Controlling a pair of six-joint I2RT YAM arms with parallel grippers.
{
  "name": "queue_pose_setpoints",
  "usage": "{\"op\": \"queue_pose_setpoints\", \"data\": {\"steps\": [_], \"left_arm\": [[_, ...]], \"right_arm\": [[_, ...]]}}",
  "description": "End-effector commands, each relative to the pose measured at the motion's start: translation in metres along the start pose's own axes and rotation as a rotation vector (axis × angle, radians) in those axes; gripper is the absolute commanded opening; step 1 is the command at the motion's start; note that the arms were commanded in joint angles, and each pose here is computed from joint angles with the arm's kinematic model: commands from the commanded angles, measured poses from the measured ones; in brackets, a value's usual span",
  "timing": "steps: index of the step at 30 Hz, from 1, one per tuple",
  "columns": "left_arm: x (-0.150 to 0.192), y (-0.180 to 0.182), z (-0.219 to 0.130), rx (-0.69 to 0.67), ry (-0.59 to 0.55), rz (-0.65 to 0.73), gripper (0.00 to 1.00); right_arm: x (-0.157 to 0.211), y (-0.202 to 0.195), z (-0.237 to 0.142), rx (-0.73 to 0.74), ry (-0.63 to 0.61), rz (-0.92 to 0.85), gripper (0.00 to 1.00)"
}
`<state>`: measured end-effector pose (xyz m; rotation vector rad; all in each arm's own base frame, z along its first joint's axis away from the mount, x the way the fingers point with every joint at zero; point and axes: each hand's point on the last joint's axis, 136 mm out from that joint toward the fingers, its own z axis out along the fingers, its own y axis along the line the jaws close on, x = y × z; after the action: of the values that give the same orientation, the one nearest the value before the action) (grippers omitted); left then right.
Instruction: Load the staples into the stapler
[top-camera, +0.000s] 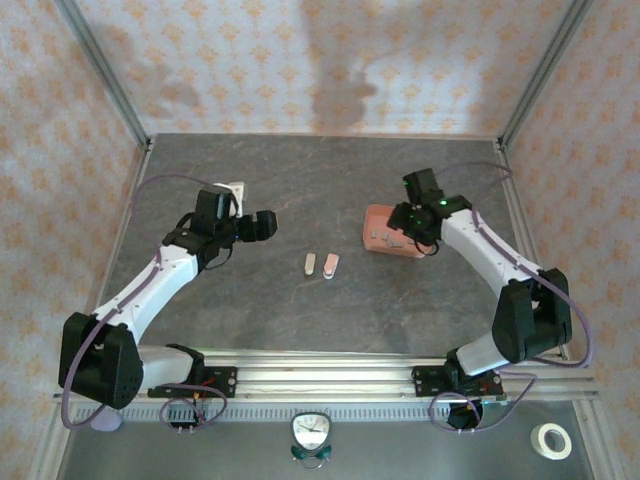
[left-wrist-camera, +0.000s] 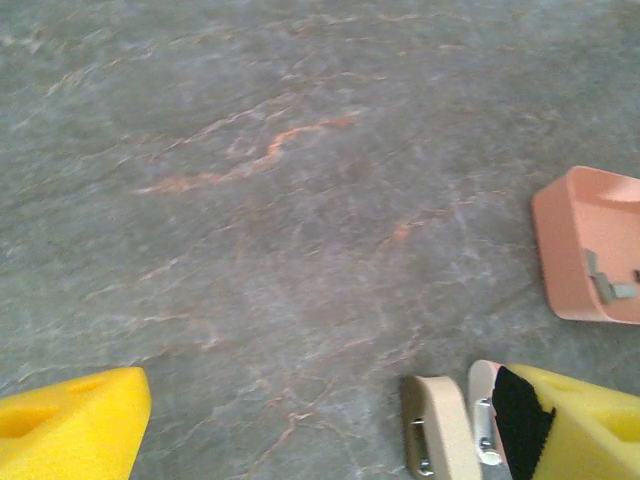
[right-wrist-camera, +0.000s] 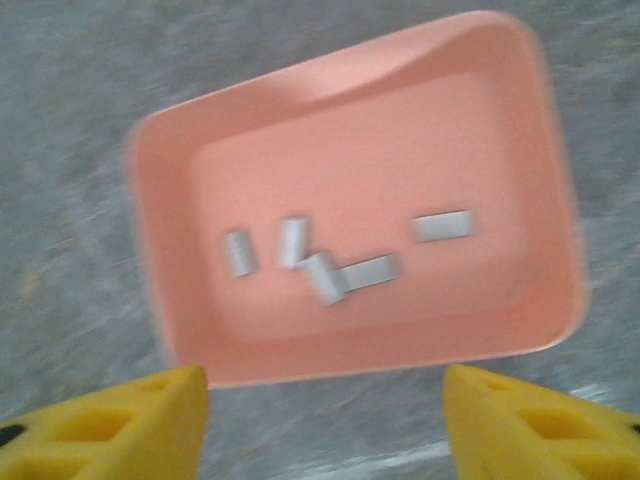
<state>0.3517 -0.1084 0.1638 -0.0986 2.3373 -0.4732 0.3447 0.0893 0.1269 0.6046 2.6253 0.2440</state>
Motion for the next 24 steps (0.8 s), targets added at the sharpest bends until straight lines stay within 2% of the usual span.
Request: {"op": "queue_pose_setpoints", "data": {"steps": [1, 6, 10, 16, 24], "left_arm": [[0.003, 0.019, 0.004, -0.055, -0.011, -0.073, 0.91], [0.004, 0.037, 0.01, -0.083, -0.031, -0.143, 0.91], [0.005, 0.046, 0.015, -0.1, -0.031, -0.157, 0.91], [0.004, 0.058, 0.024, -0.135, -0.028, -0.162, 0.91], [0.0, 0.08, 0.024, -0.224, -0.051, -0.15, 0.93]], "right_arm": [[-0.007, -0.03, 0.01, 0.0, 0.031, 0.069, 0.7], [-0.021, -0.059, 0.034, -0.011, 0.053, 0.157, 0.72], [-0.026, -0.054, 0.055, -0.053, 0.086, 0.151, 0.72], [-0.027, -0.021, 0.08, -0.179, 0.134, 0.145, 0.69], [-0.005, 0.064, 0.07, -0.289, 0.148, -0.051, 0.69]]}}
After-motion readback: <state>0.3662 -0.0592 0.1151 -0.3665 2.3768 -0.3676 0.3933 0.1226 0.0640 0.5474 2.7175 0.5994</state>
